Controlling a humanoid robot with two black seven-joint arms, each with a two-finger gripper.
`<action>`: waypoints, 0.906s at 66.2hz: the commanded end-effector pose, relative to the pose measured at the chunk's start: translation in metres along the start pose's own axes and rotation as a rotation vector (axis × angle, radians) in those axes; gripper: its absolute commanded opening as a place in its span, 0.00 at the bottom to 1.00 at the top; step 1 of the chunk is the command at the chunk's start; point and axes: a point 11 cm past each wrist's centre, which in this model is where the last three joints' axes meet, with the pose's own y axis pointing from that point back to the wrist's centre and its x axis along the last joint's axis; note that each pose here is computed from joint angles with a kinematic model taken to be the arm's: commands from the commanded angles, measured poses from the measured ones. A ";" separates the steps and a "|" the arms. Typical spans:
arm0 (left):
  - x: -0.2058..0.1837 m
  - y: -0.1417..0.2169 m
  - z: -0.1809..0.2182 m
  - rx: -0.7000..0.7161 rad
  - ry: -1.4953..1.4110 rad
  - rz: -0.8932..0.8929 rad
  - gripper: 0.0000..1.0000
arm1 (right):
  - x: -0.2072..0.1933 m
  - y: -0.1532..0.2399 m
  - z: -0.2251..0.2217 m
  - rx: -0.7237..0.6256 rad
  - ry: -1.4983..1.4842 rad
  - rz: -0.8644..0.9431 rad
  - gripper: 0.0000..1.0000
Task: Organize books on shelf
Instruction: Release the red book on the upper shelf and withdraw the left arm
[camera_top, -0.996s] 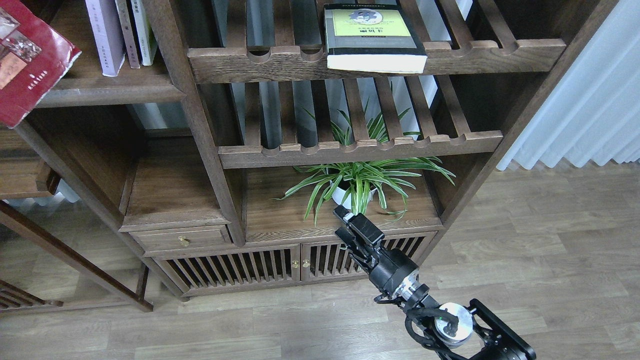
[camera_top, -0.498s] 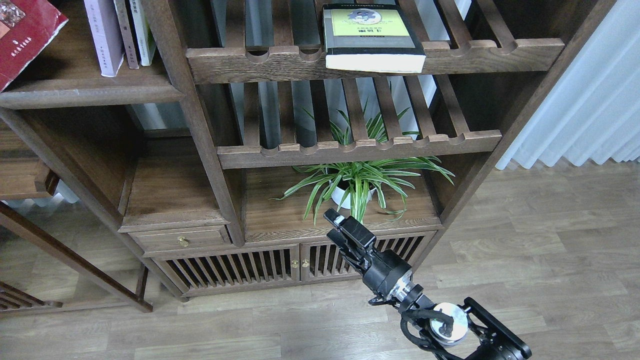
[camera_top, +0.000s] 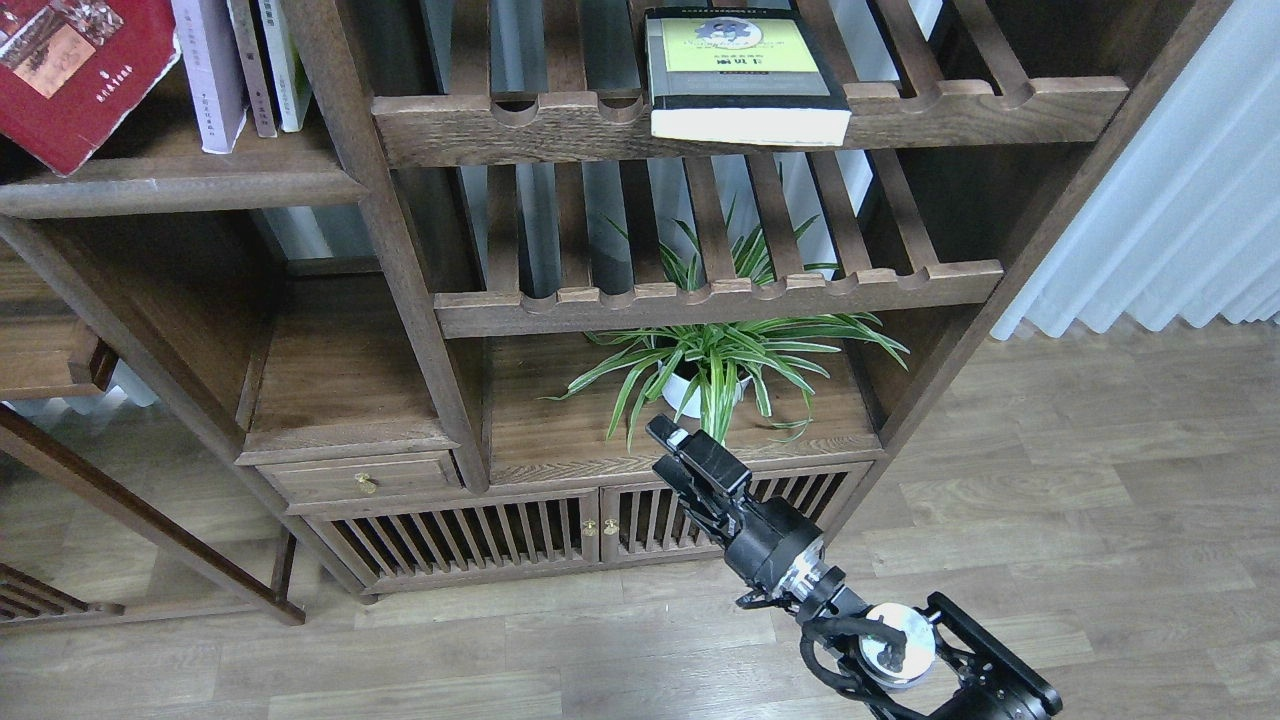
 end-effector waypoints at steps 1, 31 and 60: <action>0.004 -0.009 -0.003 -0.014 0.017 0.013 0.06 | 0.000 0.000 0.000 -0.002 0.000 -0.001 0.88; 0.001 -0.038 -0.030 0.010 0.027 0.020 0.06 | -0.004 -0.002 0.001 -0.007 0.005 -0.018 0.88; -0.022 -0.061 -0.033 0.030 -0.001 -0.040 0.06 | -0.003 -0.001 0.002 -0.009 0.005 -0.015 0.88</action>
